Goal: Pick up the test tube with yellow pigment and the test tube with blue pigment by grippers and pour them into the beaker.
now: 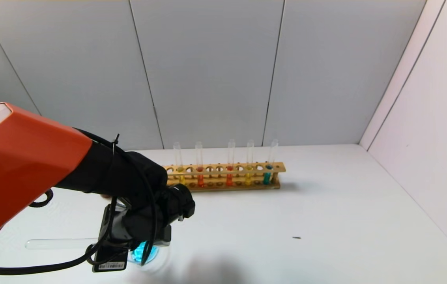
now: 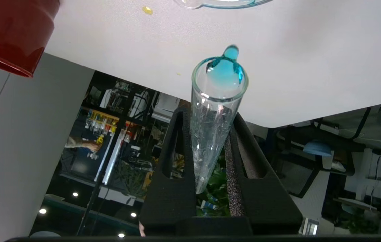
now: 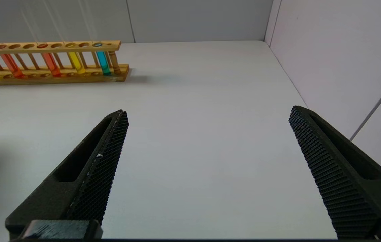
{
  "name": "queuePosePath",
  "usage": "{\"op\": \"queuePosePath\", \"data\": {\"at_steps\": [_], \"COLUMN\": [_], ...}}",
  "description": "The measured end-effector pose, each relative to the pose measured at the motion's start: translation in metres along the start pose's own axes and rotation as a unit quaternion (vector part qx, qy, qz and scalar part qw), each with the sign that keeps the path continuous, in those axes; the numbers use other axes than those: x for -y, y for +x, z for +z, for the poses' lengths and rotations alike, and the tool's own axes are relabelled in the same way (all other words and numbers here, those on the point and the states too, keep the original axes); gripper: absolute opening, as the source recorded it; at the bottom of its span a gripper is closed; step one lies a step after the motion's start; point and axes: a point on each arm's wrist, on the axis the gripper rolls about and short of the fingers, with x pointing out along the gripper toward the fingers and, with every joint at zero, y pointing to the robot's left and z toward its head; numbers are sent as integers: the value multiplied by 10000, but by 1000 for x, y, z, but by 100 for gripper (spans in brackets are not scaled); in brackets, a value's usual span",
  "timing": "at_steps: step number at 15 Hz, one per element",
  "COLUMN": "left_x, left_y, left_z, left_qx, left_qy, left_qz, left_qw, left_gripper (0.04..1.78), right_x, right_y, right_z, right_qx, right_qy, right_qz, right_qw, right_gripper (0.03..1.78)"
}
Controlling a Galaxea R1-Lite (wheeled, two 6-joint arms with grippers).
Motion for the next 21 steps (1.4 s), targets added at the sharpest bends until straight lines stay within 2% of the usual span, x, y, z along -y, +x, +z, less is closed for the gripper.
{"op": "queuePosePath", "data": {"at_steps": [10, 21], "left_x": [6, 7], "left_y": [4, 3], "left_z": [14, 11], "left_qx": [-229, -317], "left_qy": [325, 416], "left_qz": [-30, -91], "left_qw": [9992, 9986], "left_gripper": [30, 30], "right_x": [0, 0], "right_y": [0, 0], "right_z": [0, 0], "right_qx": [3, 3], "right_qy": [-2, -2], "right_qz": [0, 0], "right_qw": [10000, 10000], "right_gripper": [174, 174]}}
